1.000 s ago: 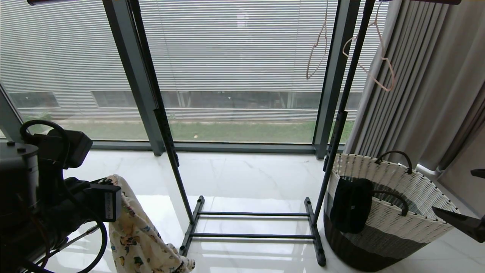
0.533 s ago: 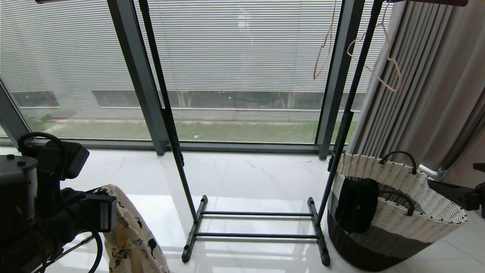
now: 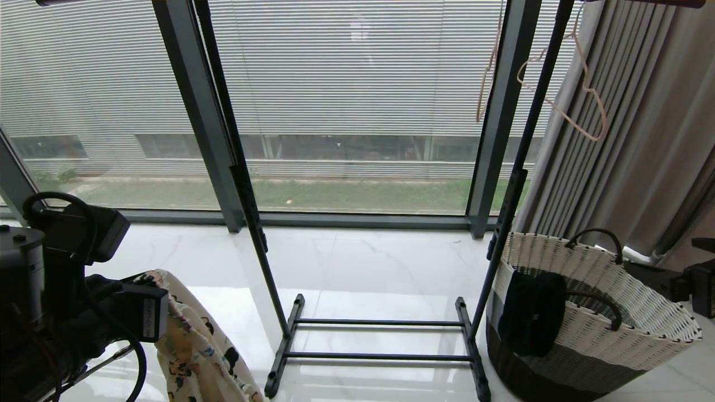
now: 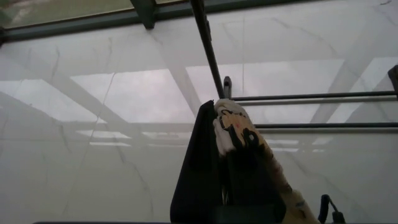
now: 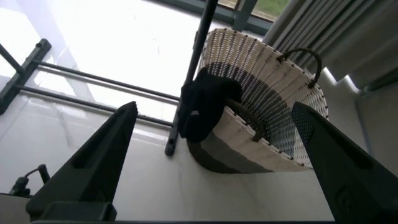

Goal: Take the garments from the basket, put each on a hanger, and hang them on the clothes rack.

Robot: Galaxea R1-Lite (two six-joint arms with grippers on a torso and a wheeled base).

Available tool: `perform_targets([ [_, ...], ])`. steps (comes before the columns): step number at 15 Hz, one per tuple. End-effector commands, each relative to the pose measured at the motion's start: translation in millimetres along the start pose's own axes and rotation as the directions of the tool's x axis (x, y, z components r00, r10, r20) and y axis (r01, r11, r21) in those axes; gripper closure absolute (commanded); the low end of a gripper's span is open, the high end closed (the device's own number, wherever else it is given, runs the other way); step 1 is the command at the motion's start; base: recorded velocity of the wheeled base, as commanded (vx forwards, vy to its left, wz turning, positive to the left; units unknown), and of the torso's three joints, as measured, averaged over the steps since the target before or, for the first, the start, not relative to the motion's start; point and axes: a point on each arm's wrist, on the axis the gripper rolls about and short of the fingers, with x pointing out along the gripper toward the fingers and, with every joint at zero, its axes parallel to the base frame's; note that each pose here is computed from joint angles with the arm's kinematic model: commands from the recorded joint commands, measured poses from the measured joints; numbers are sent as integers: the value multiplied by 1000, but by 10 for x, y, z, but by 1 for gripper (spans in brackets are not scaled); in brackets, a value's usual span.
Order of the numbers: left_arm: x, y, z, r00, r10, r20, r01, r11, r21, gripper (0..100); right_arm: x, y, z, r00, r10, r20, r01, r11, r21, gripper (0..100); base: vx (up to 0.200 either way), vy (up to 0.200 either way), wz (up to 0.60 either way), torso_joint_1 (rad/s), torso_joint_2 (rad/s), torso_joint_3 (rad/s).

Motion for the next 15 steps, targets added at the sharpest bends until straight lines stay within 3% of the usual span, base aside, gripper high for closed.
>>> perform_targets([
  [1,-8,6,7,1000,1,4,-1,1000,0,100,113,2,-8,1000,3,-20,-3,1000,-5,0,200,0,0,2,2,7],
  [7,-4,4,1,1000,1,2,-1,1000,3,100,219,-3,18,1000,-9,-5,9,1000,-8,0,200,0,0,2,6,3],
  [11,-4,4,1,1000,1,2,-1,1000,3,100,174,-10,33,999,-30,11,30,1000,-4,0,0,0,0,15,-40,-29],
  [15,-4,3,-3,1000,1,0,-1,1000,3,100,100,-14,54,999,-36,38,36,999,-3,0,0,0,0,124,-381,-245],
])
